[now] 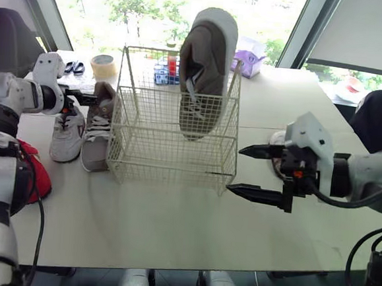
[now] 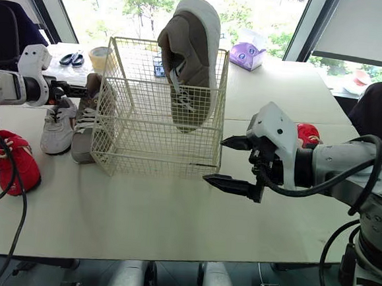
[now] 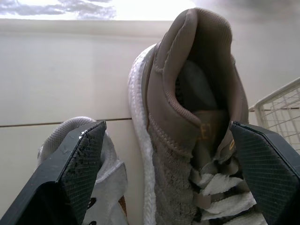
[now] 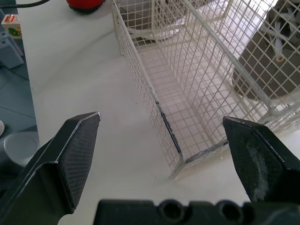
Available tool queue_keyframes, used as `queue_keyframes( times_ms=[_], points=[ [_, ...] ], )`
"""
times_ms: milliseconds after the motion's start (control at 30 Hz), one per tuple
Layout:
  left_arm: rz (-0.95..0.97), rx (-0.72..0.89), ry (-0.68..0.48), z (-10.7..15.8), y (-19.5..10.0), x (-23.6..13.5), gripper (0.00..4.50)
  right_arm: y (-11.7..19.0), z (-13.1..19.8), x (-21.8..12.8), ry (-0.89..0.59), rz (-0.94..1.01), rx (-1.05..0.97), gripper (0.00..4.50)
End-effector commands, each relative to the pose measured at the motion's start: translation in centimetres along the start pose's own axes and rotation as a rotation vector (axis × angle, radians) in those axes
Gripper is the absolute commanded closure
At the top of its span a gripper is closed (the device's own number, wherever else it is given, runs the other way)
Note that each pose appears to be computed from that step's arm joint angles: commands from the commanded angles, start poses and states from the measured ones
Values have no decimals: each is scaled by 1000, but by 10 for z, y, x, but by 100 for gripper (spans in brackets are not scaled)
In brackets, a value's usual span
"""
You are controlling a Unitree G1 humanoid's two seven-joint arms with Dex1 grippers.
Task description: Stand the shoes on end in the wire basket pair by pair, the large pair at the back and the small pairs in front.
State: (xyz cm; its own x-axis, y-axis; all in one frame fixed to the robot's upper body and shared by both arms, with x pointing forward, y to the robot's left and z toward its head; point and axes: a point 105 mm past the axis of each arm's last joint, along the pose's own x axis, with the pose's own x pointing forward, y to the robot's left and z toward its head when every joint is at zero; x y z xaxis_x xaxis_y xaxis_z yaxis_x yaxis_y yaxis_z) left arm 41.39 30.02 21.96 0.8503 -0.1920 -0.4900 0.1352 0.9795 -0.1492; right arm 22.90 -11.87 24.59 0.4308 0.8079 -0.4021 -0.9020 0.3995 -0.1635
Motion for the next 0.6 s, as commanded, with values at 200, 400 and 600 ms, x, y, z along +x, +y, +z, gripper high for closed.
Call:
queue_keyframes(
  times_ms=[200, 400, 600],
  points=[
    [-25, 73, 50, -9, -19, 24, 15, 1, 19, -12, -44, -9, -48, 0],
    [-30, 70, 82, -23, -26, 38, 202, -1, 16, -15, 0, -27, -50, 0],
    [-32, 41, 64, -22, -28, 40, 407, -5, 13, -18, 15, -44, -45, 0]
  ],
)
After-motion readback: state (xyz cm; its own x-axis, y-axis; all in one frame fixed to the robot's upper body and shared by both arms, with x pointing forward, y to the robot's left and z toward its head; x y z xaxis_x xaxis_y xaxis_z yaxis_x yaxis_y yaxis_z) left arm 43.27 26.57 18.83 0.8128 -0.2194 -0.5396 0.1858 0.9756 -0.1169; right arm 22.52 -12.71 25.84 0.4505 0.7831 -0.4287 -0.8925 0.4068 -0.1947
